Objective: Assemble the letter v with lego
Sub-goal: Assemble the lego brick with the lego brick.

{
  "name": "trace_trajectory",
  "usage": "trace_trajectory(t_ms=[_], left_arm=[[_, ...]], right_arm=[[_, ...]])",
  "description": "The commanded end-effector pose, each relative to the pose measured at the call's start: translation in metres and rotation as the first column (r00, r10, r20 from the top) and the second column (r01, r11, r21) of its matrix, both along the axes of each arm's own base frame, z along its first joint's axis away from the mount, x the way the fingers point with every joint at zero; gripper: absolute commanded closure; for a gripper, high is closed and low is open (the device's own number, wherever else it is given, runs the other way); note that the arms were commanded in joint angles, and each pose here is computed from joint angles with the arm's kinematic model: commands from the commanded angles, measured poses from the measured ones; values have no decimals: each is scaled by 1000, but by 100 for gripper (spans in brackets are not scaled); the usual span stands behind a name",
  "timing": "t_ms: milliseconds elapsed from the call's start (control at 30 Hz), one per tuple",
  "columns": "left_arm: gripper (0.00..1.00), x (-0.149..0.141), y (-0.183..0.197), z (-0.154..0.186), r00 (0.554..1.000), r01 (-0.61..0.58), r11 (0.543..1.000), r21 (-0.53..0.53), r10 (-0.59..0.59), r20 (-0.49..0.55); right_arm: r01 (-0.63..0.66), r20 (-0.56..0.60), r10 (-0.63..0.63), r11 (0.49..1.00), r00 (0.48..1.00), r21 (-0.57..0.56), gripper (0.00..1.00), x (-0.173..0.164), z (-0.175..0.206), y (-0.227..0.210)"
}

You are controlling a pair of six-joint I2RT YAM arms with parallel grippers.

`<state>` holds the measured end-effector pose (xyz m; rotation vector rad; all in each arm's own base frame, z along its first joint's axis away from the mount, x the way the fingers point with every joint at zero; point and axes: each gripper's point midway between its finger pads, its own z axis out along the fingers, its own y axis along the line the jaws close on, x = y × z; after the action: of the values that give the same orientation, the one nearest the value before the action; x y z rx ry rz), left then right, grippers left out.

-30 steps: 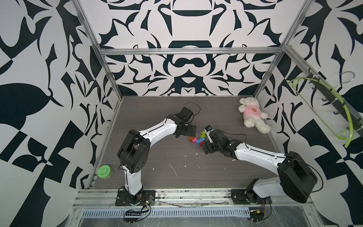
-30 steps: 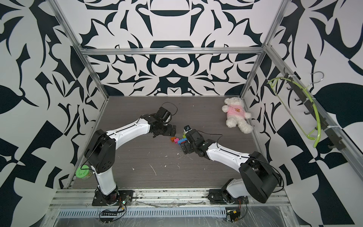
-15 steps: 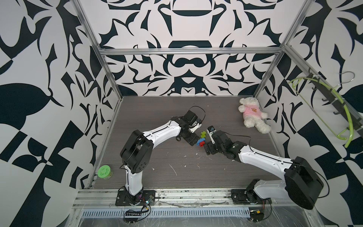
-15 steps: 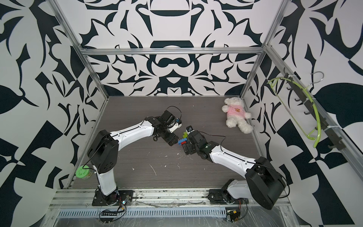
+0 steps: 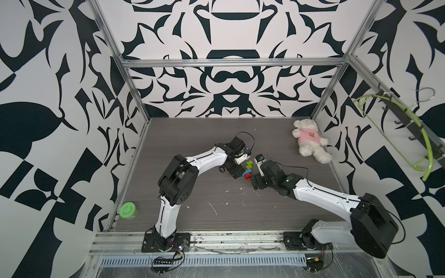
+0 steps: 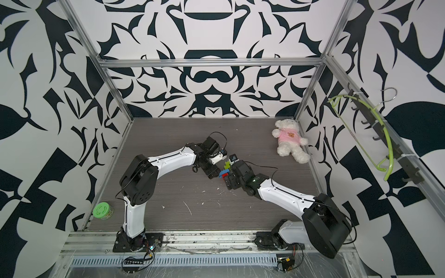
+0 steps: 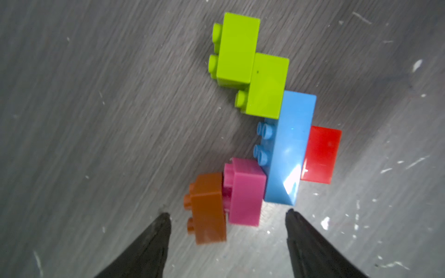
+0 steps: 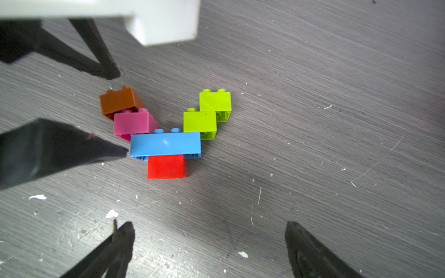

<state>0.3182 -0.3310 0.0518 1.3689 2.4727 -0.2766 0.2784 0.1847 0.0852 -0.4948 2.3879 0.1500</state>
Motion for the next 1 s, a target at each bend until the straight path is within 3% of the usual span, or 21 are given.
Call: trace_trajectory(t_ms=[0,400,700,767,900,967], left_arm=[[26,6,-2,-2,1000,16,1000,6,-16,6],[39,3,-3,-11,999,37,999,23,-36,-29],[38,7,-4,-10,999,27,999,24,-27,-18],[25,13,-5,-1,1000,-8,1000,-3,8,7],[16,23,-11,33,995,-85,988,-131,90,34],[8,24,-14,54,991,-116,970,-214,127,39]], right_arm=[[24,26,-24,1000,999,19,0,2,8,-2],[25,24,-25,999,999,20,0,2,6,-3],[17,21,-18,1000,1000,24,0,1,5,-1],[14,16,-14,1000,1000,22,0,1,4,0],[67,0,-67,998,998,13,0,7,1,-5],[88,-30,-86,991,996,102,0,12,3,0]])
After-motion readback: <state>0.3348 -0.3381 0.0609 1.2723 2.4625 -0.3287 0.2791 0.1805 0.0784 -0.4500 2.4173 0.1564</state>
